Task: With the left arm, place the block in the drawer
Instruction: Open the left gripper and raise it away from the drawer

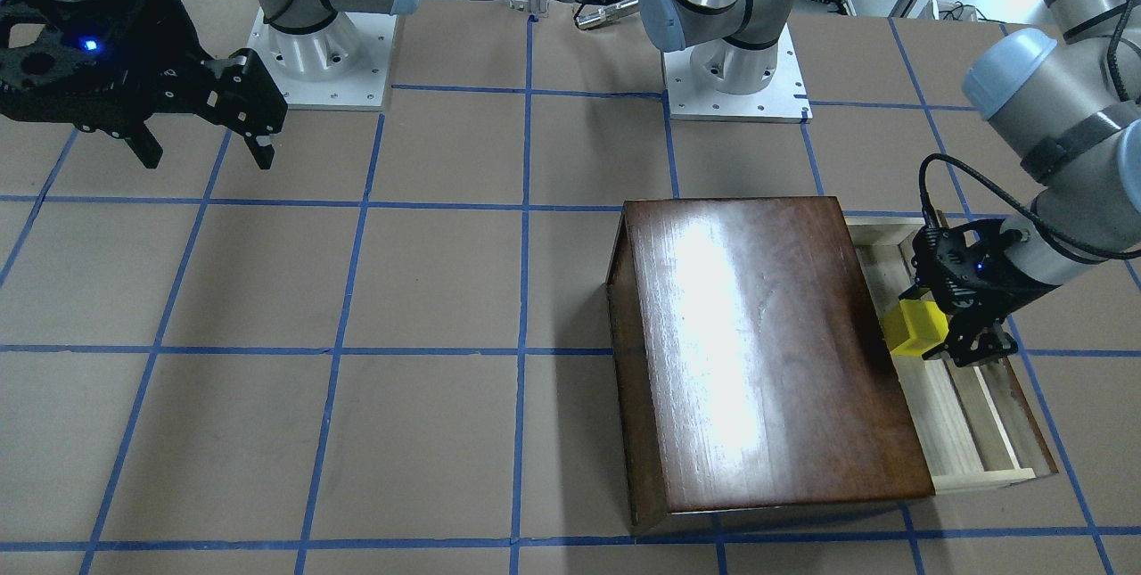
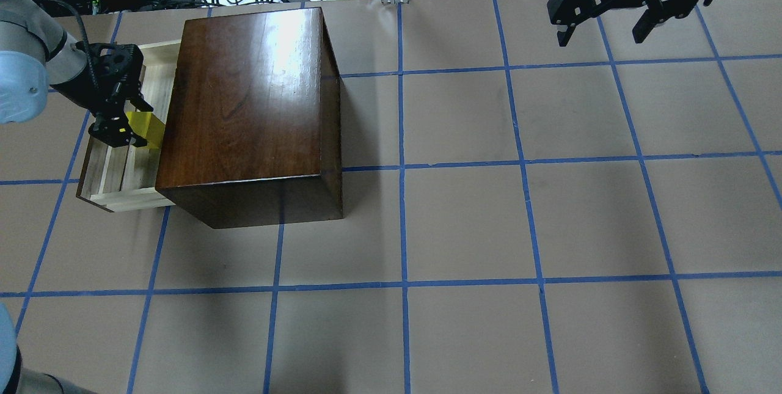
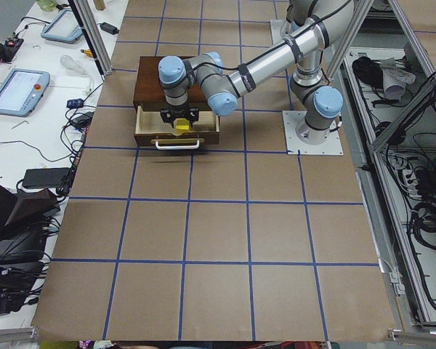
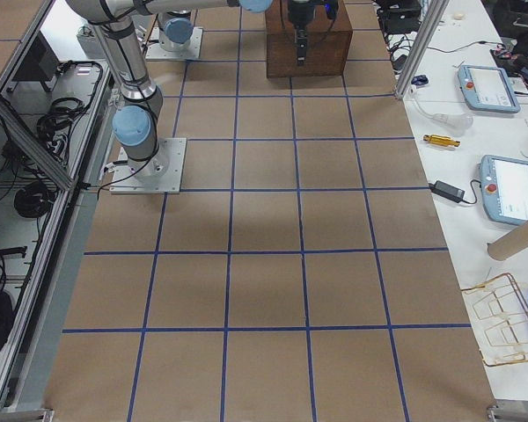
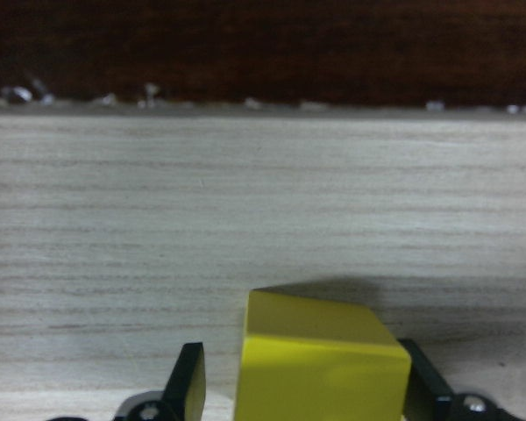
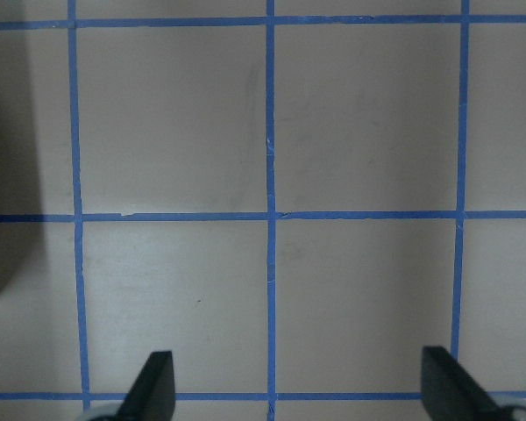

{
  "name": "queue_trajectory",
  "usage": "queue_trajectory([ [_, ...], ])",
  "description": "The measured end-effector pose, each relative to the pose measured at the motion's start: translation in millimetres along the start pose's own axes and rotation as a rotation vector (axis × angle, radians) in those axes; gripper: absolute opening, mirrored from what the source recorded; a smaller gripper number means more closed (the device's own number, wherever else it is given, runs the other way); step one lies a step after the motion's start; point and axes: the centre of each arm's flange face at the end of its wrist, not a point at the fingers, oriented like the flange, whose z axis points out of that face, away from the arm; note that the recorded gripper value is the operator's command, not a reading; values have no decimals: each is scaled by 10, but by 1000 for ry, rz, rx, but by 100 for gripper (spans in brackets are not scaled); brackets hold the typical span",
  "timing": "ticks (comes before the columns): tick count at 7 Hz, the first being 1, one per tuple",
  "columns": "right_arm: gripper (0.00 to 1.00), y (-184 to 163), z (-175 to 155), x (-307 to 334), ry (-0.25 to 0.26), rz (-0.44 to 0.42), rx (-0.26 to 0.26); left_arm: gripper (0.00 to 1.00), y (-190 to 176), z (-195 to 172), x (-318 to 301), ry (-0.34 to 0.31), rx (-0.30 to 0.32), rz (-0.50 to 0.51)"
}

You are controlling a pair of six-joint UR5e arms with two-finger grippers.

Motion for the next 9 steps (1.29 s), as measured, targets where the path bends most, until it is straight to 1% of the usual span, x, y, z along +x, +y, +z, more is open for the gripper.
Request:
queue_trajectory([
  [1,100,0,0,1,0,0,0,78,-72,-215,33,1,-4,-43],
  [2,100,0,1,-2,-1,0,0,78,-242,-440,88,4,-8,-104],
  [3,100,0,2,-4,-1,-1,0,79,-512,-677,193,9,-16,-201],
  [4,100,0,1,-5,-1,-1,0,79,-810,-882,328,13,-30,-320],
  [6,100,4,-5,-6,-1,0,1,80,-1364,-1128,587,-1,-59,-529],
  [7,100,3,-4,-6,-1,0,1,82,-1564,-1191,702,-3,-66,-663],
  [8,100,1,-1,-4,-1,0,0,89,-1705,-1236,791,-6,-70,-824],
  [9,100,0,1,-3,-1,0,0,94,-1798,-1300,847,-21,-66,-1007],
])
